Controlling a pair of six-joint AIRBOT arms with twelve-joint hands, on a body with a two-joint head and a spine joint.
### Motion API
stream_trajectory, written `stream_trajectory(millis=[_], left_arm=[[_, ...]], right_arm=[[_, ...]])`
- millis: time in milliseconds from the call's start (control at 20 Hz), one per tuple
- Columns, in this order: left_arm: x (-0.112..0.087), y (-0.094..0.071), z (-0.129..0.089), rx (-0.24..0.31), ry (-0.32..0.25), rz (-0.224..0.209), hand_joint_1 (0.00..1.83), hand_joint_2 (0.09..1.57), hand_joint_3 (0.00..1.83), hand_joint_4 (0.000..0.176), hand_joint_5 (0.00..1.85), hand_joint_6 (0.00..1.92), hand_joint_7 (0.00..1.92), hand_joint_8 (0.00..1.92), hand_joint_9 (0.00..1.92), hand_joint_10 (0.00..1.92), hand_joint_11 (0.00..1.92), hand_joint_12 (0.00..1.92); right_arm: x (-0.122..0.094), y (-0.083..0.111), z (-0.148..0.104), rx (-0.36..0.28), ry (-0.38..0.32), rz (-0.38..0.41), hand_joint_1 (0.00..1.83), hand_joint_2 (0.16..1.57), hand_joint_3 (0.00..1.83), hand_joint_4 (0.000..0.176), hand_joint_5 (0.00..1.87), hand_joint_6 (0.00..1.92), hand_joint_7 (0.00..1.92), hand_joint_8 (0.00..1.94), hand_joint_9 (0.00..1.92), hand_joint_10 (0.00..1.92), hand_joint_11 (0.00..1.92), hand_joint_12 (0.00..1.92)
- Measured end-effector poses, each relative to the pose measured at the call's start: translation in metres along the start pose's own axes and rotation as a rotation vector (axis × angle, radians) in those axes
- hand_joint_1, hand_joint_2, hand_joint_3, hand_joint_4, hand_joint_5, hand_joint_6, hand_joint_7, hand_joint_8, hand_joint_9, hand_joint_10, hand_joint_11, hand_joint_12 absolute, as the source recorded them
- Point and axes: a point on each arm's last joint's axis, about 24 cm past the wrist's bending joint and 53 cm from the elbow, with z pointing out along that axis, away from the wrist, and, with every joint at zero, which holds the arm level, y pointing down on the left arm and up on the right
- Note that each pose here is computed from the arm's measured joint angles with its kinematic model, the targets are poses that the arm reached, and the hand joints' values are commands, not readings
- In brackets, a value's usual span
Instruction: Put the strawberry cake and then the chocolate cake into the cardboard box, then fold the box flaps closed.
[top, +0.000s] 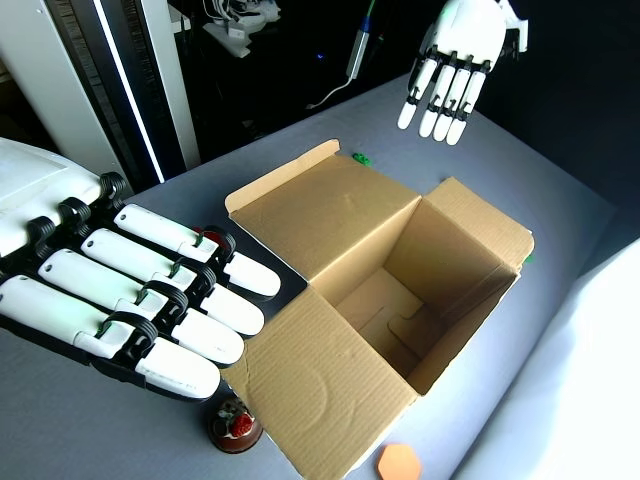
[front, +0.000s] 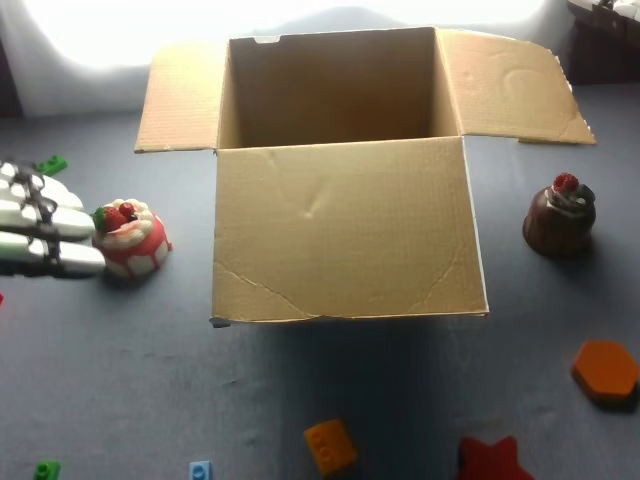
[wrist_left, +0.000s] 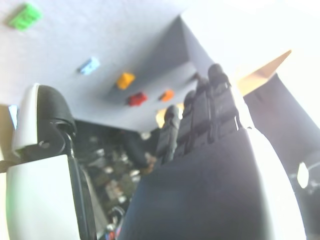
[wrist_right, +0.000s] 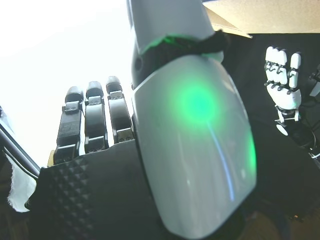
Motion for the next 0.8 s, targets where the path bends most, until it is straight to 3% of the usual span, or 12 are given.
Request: stream_trajectory(millis=[100, 200, 300, 350, 450, 550, 650, 750, 800], left_arm=[[0.007, 0.002, 0.010, 0.003, 0.014, 0.000, 1.12, 0.96, 0.00, 0.098, 0.00, 0.00, 0.00, 0.00, 0.00, 0.00, 0.00, 0.12], [0.011, 0.006, 0.021, 0.004, 0.025, -0.016, 1.15, 0.98, 0.00, 0.097, 0.00, 0.00, 0.00, 0.00, 0.00, 0.00, 0.00, 0.16], [0.010, 0.010, 0.031, 0.006, 0.017, -0.033, 1.11, 1.00, 0.01, 0.089, 0.00, 0.00, 0.00, 0.00, 0.01, 0.00, 0.00, 0.15], [0.008, 0.012, 0.035, 0.003, 0.007, -0.041, 1.12, 0.98, 0.00, 0.077, 0.00, 0.00, 0.00, 0.00, 0.00, 0.00, 0.00, 0.11], [0.005, 0.022, 0.044, -0.007, -0.005, -0.058, 1.08, 0.99, 0.01, 0.069, 0.02, 0.01, 0.00, 0.00, 0.00, 0.00, 0.00, 0.05], [0.008, 0.031, 0.053, -0.021, 0.006, -0.059, 1.11, 0.99, 0.00, 0.065, 0.01, 0.00, 0.01, 0.00, 0.03, 0.00, 0.00, 0.19], [0.009, 0.038, 0.063, -0.024, 0.011, -0.063, 1.12, 0.99, 0.00, 0.056, 0.01, 0.00, 0.00, 0.00, 0.00, 0.00, 0.00, 0.19], [0.008, 0.044, 0.072, -0.030, 0.007, -0.068, 1.12, 1.00, 0.00, 0.070, 0.03, 0.01, 0.00, 0.00, 0.02, 0.01, 0.00, 0.18], [0.006, 0.049, 0.075, -0.037, 0.002, -0.069, 1.11, 1.00, 0.00, 0.065, 0.04, 0.01, 0.00, 0.00, 0.02, 0.01, 0.00, 0.20]], right_arm=[[0.000, 0.000, 0.000, 0.000, 0.000, 0.000, 1.20, 0.94, 0.00, 0.021, 0.00, 0.00, 0.00, 0.00, 0.00, 0.00, 0.00, 0.00], [0.000, 0.000, 0.000, 0.000, 0.000, 0.000, 1.19, 0.95, 0.00, 0.013, 0.00, 0.00, 0.02, 0.01, 0.00, 0.00, 0.00, 0.00], [0.000, 0.000, 0.000, 0.000, 0.000, 0.001, 1.21, 0.96, 0.00, 0.026, 0.00, 0.00, 0.00, 0.00, 0.00, 0.00, 0.00, 0.00], [0.000, 0.000, 0.000, 0.000, 0.000, 0.001, 1.23, 0.94, 0.00, 0.015, 0.00, 0.00, 0.00, 0.00, 0.00, 0.00, 0.00, 0.00], [0.000, 0.000, 0.000, 0.000, 0.000, 0.000, 1.24, 0.94, 0.00, 0.011, 0.00, 0.00, 0.00, 0.00, 0.00, 0.00, 0.00, 0.00], [0.000, 0.000, 0.000, 0.000, 0.000, 0.000, 1.25, 0.94, 0.00, 0.015, 0.00, 0.00, 0.00, 0.00, 0.00, 0.00, 0.00, 0.00], [0.000, 0.000, 0.000, 0.000, 0.000, 0.001, 1.23, 0.95, 0.00, 0.023, 0.00, 0.00, 0.01, 0.00, 0.00, 0.00, 0.00, 0.00], [0.000, 0.000, 0.000, 0.000, 0.000, 0.000, 1.25, 0.94, 0.00, 0.025, 0.00, 0.00, 0.02, 0.01, 0.00, 0.00, 0.00, 0.00], [0.000, 0.000, 0.000, 0.000, 0.000, 0.000, 1.27, 0.94, 0.00, 0.029, 0.00, 0.00, 0.01, 0.00, 0.00, 0.00, 0.00, 0.00]])
